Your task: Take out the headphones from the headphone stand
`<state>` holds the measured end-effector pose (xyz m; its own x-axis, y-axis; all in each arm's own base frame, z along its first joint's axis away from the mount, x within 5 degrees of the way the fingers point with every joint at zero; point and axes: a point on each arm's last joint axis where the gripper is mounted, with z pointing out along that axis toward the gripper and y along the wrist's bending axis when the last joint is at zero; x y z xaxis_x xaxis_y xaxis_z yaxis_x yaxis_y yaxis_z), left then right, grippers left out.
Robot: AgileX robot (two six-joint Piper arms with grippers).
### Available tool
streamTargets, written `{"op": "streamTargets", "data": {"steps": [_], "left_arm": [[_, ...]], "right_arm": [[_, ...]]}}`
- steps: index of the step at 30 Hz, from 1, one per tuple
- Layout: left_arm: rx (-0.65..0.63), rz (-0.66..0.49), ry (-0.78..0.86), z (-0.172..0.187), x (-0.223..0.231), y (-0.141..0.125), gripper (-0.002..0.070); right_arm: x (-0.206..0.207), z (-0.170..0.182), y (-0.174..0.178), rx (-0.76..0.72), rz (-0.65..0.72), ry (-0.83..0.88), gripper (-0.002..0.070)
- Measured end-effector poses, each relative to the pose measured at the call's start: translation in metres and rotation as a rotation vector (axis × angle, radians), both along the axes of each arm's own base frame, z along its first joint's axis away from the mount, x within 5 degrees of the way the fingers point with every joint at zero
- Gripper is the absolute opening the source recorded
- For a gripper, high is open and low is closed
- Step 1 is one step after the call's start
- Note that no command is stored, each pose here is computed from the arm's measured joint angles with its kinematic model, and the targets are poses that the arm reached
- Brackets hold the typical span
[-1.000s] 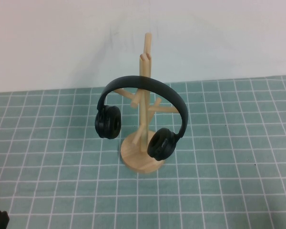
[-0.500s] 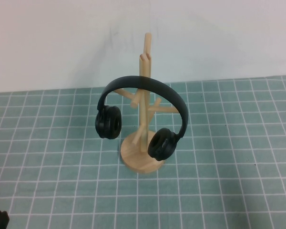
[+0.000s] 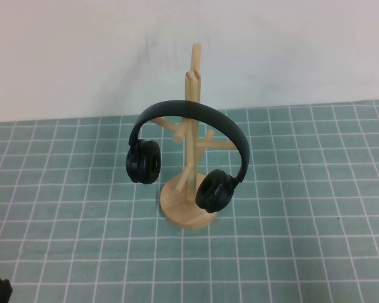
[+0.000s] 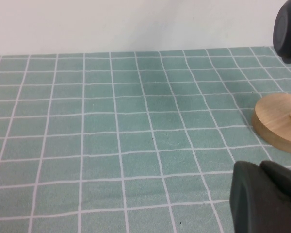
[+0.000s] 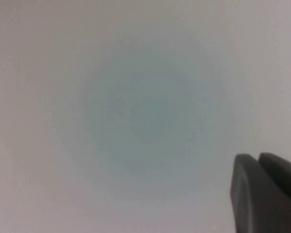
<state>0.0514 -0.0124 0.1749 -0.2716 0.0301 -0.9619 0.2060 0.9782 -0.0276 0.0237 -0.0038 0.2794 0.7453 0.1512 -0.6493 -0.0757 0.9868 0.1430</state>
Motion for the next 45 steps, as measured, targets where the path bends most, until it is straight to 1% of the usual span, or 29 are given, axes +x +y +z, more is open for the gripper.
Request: {"op": "streamTargets", "data": {"steps": [2, 4, 7, 9, 13, 15, 17, 20, 25, 28, 31, 33, 35, 37, 39, 40, 41, 42, 45], "left_arm": [[0.0, 0.0, 0.0, 0.0, 0.0, 0.0, -0.0006], [0.0, 0.0, 0.0, 0.0, 0.0, 0.0, -0.0006], [0.0, 0.0, 0.0, 0.0, 0.0, 0.0, -0.0006], [0.0, 0.0, 0.0, 0.0, 0.0, 0.0, -0.0006], [0.0, 0.0, 0.0, 0.0, 0.0, 0.0, -0.0006], [-0.002, 0.0, 0.0, 0.0, 0.0, 0.0, -0.0006], [-0.002, 0.0, 0.0, 0.0, 0.0, 0.0, -0.0006], [-0.002, 0.0, 0.0, 0.0, 0.0, 0.0, -0.0006], [-0.002, 0.0, 0.0, 0.0, 0.0, 0.0, -0.0006], [-0.002, 0.0, 0.0, 0.0, 0.0, 0.0, -0.0006], [-0.002, 0.0, 0.0, 0.0, 0.0, 0.0, -0.0006], [-0.002, 0.0, 0.0, 0.0, 0.0, 0.0, -0.0006], [-0.002, 0.0, 0.0, 0.0, 0.0, 0.0, -0.0006], [-0.002, 0.0, 0.0, 0.0, 0.0, 0.0, -0.0006], [-0.002, 0.0, 0.0, 0.0, 0.0, 0.0, -0.0006], [-0.002, 0.0, 0.0, 0.0, 0.0, 0.0, -0.0006], [-0.002, 0.0, 0.0, 0.0, 0.0, 0.0, -0.0006], [-0.002, 0.0, 0.0, 0.0, 0.0, 0.0, -0.0006], [-0.002, 0.0, 0.0, 0.0, 0.0, 0.0, -0.0006]], "right_arm": [[-0.01, 0.023, -0.001, 0.024, 0.007, -0.064, -0.0006], [-0.02, 0.049, -0.002, 0.049, 0.022, -0.079, -0.0006], [-0.03, 0.095, 0.0, 0.069, 0.059, 0.037, -0.0006], [-0.02, 0.117, 0.003, 0.056, 0.066, 0.219, -0.0006], [0.024, 0.132, 0.004, -0.023, 0.04, 0.607, -0.0008], [0.048, 0.132, 0.004, -0.105, 0.007, 0.74, -0.0006], [0.065, 0.131, 0.004, -0.156, -0.012, 0.803, -0.0006], [0.088, 0.124, 0.005, -0.14, 0.027, 0.887, -0.0006], [0.125, 0.102, 0.009, -0.023, 0.154, 1.066, -0.0006], [0.147, 0.079, 0.014, 0.042, 0.243, 1.22, -0.0006], [0.168, 0.054, 0.027, -0.002, 0.371, 1.394, 0.0005], [0.178, 0.042, 0.041, -0.029, 0.475, 1.462, 0.0046], [0.184, 0.036, 0.055, -0.07, 0.547, 1.473, 0.0097], [0.189, 0.034, 0.072, -0.119, 0.591, 1.441, 0.0149], [0.19, 0.033, 0.09, -0.185, 0.621, 1.396, 0.0179], [0.191, 0.033, 0.1, -0.234, 0.632, 1.37, 0.0184], [0.191, 0.032, 0.108, -0.288, 0.635, 1.342, 0.0149], [0.189, 0.031, 0.118, -0.363, 0.643, 1.316, 0.0184], [0.184, 0.03, 0.142, -0.613, 0.65, 1.23, 0.0184]]}}
